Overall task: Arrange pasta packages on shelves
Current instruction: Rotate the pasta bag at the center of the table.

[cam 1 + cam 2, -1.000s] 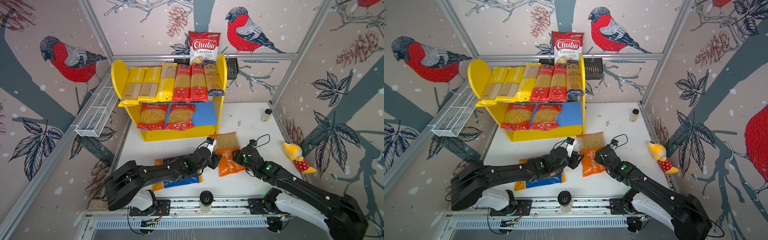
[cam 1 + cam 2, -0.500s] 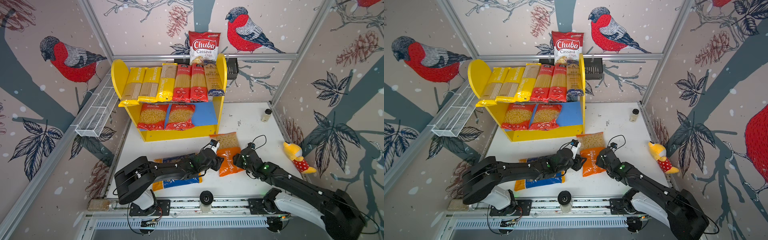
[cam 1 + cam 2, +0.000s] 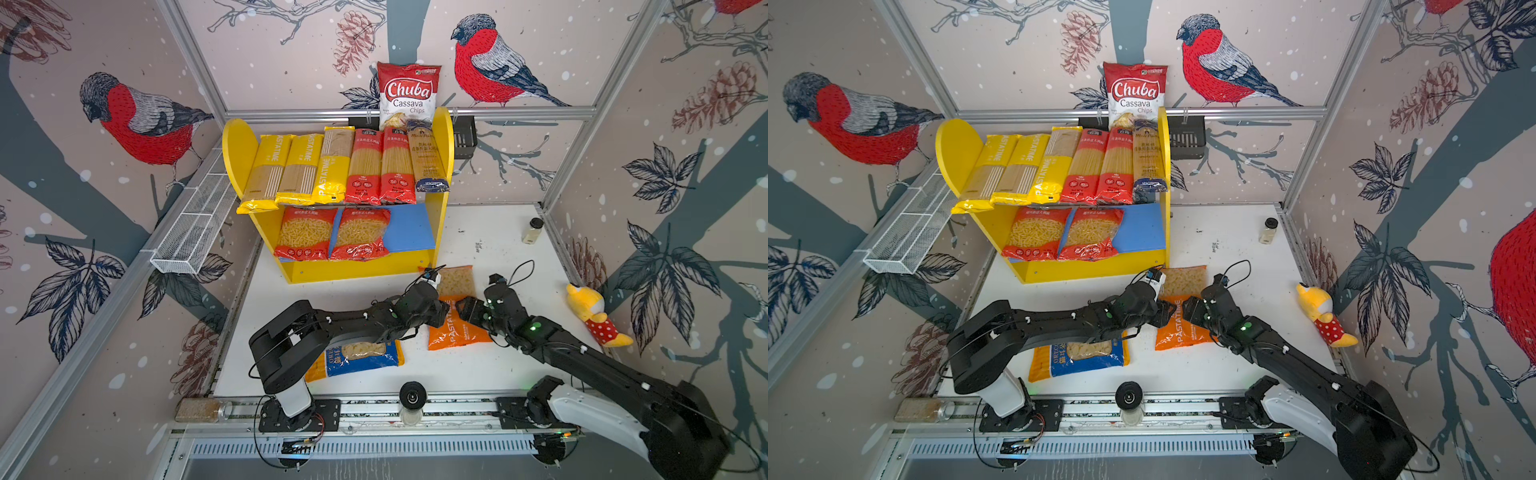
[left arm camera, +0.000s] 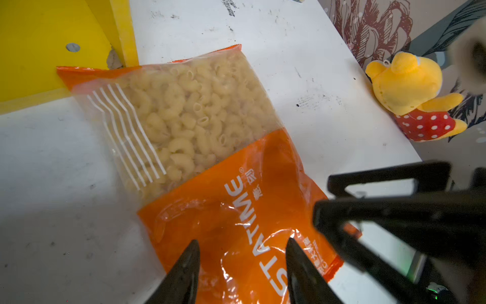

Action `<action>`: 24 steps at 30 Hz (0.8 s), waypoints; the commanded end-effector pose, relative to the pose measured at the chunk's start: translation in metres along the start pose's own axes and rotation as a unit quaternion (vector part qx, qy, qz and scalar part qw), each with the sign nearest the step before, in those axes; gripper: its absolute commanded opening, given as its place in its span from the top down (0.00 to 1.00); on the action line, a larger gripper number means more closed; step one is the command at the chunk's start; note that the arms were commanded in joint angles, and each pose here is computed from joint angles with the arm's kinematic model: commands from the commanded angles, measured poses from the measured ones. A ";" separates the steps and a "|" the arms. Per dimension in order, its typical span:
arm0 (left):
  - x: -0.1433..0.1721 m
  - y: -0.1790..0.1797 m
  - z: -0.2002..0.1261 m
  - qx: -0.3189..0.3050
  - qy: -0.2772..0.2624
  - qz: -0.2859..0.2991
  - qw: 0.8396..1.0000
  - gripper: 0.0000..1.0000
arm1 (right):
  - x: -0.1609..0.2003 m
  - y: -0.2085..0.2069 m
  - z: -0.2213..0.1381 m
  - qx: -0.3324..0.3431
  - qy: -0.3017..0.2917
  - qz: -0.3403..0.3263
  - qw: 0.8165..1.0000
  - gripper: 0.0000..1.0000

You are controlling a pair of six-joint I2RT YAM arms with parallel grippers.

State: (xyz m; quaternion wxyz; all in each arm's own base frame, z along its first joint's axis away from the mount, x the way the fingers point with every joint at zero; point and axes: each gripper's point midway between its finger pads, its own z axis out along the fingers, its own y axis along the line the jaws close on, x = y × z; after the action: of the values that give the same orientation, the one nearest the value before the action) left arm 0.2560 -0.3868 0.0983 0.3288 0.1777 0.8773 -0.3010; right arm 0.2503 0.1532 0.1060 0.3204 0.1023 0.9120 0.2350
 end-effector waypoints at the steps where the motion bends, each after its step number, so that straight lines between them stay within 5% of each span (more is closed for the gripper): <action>1: 0.003 -0.003 0.001 0.012 0.008 -0.017 1.000 0.42 | -0.012 -0.031 -0.009 0.037 -0.009 -0.016 0.999 0.16; 8: 0.007 0.012 -0.001 0.016 -0.008 -0.078 0.997 0.33 | -0.036 -0.076 -0.006 0.053 -0.031 0.052 0.997 0.10; 24: 0.002 0.026 0.011 0.056 -0.007 -0.127 0.990 0.27 | 0.005 -0.064 0.026 -0.020 0.046 0.053 0.997 0.11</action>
State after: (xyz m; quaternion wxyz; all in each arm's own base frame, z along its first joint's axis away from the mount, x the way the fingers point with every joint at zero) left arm 0.2689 -0.3653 0.0646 0.2765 0.0824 0.8897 -0.3537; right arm 0.2568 0.0989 0.0472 0.2553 0.1525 0.9226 0.2457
